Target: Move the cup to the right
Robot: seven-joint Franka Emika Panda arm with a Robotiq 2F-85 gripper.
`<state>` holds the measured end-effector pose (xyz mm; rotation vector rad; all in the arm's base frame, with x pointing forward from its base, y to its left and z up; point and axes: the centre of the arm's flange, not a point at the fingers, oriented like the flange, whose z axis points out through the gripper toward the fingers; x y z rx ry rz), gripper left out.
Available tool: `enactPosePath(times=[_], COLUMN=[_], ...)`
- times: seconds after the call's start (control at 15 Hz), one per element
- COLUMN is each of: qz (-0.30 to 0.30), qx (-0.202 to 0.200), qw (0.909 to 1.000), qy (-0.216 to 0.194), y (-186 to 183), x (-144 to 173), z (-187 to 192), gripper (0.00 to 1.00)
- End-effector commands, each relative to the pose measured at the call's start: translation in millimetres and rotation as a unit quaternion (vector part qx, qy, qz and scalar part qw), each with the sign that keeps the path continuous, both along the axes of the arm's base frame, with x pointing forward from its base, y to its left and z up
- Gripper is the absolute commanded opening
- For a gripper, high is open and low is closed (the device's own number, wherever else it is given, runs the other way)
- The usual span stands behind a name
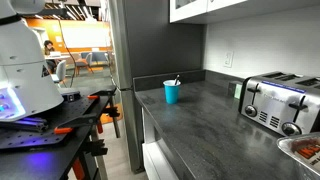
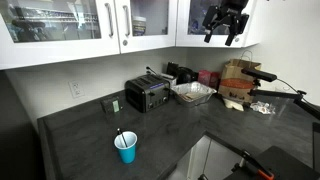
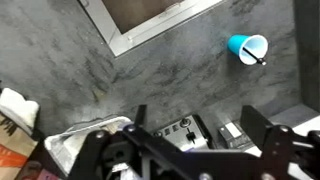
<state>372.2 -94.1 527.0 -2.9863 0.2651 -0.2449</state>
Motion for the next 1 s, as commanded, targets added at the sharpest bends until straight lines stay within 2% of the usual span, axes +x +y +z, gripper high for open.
enactPosePath(times=[0.0, 0.4, 0.47, 0.67, 0.93], qz=[0.0, -0.005, -0.036, -0.024, -0.008], qx=[0.0, -0.006, -0.024, -0.014, -0.01], qw=[1.0, 1.0, 0.999, 0.9989, 0.9982], qy=[0.0, 0.001, 0.008, 0.038, 0.058], y=[0, 6, 20, 74, 163], x=[0, 3, 10, 29, 58], z=[0, -4, -15, -62, -149], gripper=[1.0, 1.0, 1.0, 1.0, 1.0])
